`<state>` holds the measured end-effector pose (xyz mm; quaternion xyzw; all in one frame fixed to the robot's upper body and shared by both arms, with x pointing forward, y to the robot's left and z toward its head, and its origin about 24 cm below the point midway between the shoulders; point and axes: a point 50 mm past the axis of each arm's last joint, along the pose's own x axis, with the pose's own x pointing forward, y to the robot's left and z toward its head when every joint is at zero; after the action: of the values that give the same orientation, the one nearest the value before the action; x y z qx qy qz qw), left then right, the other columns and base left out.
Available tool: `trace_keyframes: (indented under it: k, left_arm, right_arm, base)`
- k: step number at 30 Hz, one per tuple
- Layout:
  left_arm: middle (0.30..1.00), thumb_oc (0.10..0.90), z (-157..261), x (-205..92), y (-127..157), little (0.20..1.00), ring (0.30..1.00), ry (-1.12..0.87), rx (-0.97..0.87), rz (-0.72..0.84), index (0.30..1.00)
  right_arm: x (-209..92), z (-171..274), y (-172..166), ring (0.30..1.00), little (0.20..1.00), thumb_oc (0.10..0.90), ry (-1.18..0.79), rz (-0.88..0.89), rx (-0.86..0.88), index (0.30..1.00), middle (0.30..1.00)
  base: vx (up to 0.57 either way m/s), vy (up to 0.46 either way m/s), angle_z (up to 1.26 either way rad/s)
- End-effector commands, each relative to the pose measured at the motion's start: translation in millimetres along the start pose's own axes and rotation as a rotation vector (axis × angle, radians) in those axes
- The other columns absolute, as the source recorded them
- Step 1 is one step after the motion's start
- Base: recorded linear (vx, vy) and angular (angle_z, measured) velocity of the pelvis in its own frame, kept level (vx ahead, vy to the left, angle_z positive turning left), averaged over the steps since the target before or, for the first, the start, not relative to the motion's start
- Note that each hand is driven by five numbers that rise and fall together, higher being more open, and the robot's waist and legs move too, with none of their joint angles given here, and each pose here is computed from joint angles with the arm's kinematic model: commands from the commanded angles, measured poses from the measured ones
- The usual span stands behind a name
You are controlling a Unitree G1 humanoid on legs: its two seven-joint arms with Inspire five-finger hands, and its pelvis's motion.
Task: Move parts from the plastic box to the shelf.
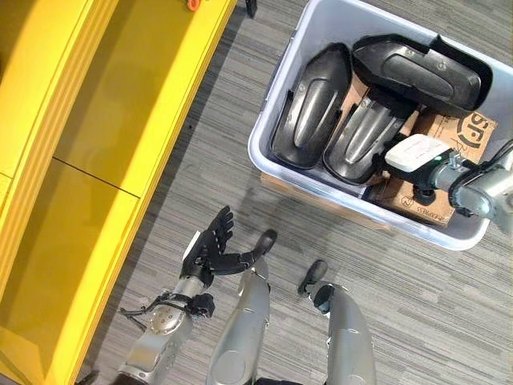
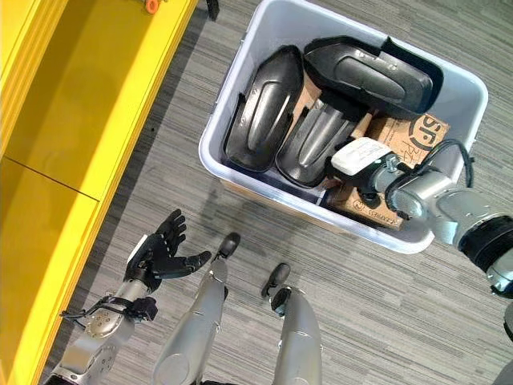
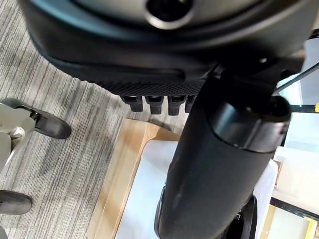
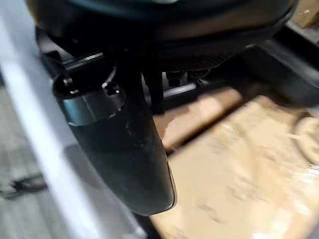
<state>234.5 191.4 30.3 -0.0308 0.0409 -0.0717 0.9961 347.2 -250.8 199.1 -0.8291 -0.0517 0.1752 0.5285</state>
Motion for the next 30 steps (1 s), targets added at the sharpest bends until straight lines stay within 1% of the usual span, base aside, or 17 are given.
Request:
trace_keyframes:
  k: [1, 5, 10, 17, 22, 30]
  left_arm:
    - [1.0, 0.9, 35, -1, -2, 1.0, 1.0, -0.18, 0.028, -0.032, 1.0]
    - [1.0, 0.9, 36, -1, 1, 1.0, 1.0, -0.184, 0.033, -0.021, 1.0]
    - [1.0, 0.9, 40, -2, 8, 1.0, 1.0, -0.198, 0.027, 0.009, 1.0]
    - [1.0, 0.9, 42, -5, 11, 1.0, 1.0, -0.2, 0.035, 0.015, 1.0]
    - [1.0, 0.9, 44, -6, 15, 1.0, 1.0, -0.206, 0.04, 0.028, 1.0]
    - [1.0, 0.9, 42, -8, 19, 1.0, 1.0, -0.196, 0.048, 0.033, 1.0]
  right_arm:
    - [-10, -13, -30, 1.0, 1.0, 0.9, 0.009, -0.096, 0.044, 1.0, 1.0]
    - [-10, -17, -34, 1.0, 1.0, 0.9, 0.024, -0.112, 0.024, 1.0, 1.0]
    - [-29, -16, -79, 1.0, 1.0, 0.9, 0.004, -0.309, -0.031, 1.0, 1.0]
    - [-41, -14, -90, 1.0, 1.0, 0.9, -0.018, -0.344, -0.063, 1.0, 1.0]
    - [-52, -12, -107, 1.0, 1.0, 0.9, -0.033, -0.422, -0.094, 1.0, 1.0]
    - [-63, -12, -115, 1.0, 1.0, 0.9, -0.04, -0.448, -0.133, 1.0, 1.0]
  base:
    - [0.0, 0.014, 0.1]
    - [0.0, 0.005, 0.01]
    - [-0.03, 0.051, -0.03]
    - [-0.03, 0.032, -0.03]
    - [0.0, 0.01, -0.08]
    - [0.01, 0.003, -0.04]
